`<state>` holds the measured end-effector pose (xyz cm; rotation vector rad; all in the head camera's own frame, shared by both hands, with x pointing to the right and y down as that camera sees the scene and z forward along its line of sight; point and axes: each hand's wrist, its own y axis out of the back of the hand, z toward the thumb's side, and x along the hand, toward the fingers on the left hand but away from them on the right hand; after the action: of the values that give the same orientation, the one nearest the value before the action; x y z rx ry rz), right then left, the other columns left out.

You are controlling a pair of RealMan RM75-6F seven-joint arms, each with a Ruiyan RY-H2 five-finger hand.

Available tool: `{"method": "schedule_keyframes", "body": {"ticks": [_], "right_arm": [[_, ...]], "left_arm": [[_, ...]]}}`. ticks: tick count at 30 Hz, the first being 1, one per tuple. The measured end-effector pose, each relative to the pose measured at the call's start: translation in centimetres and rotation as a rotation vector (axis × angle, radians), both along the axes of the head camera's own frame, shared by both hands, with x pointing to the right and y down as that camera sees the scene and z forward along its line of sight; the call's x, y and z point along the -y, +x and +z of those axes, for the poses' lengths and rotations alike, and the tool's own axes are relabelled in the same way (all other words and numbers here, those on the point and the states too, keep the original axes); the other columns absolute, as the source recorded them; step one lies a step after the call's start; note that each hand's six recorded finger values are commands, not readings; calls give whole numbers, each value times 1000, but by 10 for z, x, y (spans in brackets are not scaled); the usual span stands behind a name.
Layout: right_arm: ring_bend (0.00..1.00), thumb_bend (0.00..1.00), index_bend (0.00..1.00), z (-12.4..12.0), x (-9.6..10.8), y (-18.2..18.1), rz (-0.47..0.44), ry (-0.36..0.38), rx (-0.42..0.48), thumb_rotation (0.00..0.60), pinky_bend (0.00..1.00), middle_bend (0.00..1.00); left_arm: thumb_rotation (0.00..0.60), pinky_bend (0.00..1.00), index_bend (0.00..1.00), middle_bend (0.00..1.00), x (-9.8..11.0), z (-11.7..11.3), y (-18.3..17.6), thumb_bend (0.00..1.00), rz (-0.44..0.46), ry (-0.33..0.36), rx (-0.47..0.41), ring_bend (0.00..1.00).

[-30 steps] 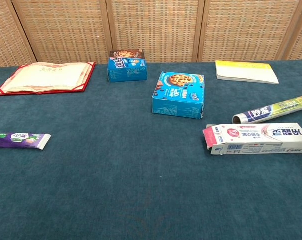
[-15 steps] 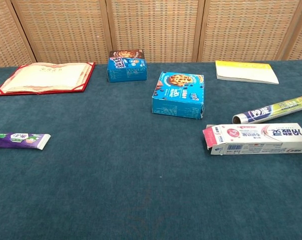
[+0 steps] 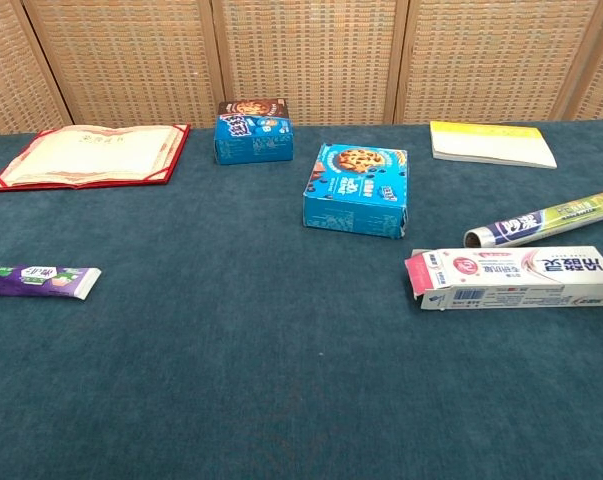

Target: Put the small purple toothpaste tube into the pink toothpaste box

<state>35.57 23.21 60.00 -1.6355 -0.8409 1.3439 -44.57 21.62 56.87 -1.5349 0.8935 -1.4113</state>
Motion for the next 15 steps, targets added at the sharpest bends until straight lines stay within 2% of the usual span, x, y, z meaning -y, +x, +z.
{"method": "schedule_keyframes", "body": {"ticks": [9, 15], "right_arm": [[0, 0, 0, 1, -1, 0, 5, -11, -1, 600, 0, 0], [0, 0, 0, 3, -2, -1, 1, -21, -7, 600, 0, 0]], "left_arm": [[600, 1, 4, 0, 33, 15, -9, 198, -21, -71, 48, 0], [600, 61, 83, 3, 52, 37, -26, 209, -71, -135, 107, 0]]}}
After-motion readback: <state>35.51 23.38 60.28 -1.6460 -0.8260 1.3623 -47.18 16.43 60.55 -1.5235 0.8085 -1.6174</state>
